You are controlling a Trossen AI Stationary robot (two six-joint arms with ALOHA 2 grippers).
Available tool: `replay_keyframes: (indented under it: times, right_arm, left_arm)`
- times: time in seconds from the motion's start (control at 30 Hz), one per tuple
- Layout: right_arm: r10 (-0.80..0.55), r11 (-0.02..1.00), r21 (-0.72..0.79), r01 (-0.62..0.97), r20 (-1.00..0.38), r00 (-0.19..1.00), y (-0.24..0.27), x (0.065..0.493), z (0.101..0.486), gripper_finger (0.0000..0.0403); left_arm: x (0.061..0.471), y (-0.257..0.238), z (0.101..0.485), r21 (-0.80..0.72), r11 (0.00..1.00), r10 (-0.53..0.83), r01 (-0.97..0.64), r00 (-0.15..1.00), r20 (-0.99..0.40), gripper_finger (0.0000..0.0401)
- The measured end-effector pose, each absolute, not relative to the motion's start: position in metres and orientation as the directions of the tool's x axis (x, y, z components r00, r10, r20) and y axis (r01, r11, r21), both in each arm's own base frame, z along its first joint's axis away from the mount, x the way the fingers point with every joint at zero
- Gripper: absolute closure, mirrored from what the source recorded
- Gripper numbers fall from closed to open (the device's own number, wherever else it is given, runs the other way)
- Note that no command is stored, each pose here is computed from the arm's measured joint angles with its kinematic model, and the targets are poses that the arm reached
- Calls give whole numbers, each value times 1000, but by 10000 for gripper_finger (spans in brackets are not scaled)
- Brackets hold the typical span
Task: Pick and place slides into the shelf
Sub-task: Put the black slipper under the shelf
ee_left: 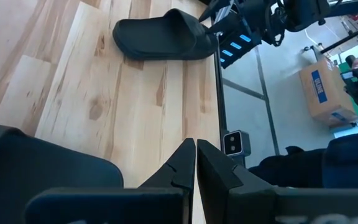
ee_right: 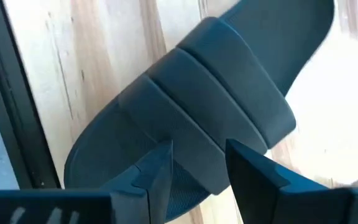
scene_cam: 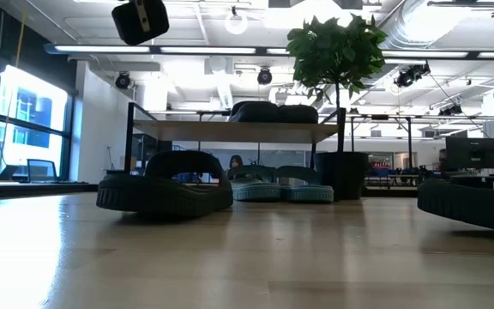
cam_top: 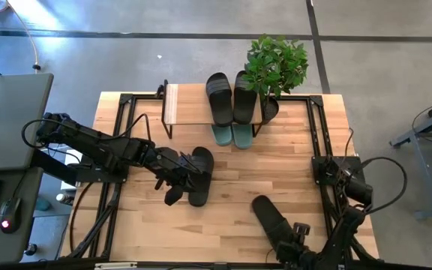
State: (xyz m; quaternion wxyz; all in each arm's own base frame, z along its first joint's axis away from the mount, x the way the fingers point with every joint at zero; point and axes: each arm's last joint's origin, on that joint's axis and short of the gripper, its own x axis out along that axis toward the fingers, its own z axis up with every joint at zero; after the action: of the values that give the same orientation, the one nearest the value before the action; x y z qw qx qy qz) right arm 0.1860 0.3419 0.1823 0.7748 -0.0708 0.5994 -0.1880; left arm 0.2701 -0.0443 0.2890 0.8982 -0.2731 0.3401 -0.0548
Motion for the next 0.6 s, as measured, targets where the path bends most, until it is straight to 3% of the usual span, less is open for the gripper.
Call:
replay_keyframes:
  times: [0.23,0.6]
  right_arm:
    - [-386,906,-322,276,-896,221,349,174,185,263]
    - [-382,911,-329,247,-899,214,349,173,183,263]
  left_arm:
    - [270,-44,288,-526,846,-283,-92,758,-587,396]
    - [269,-44,288,-524,846,-283,-95,755,-592,396]
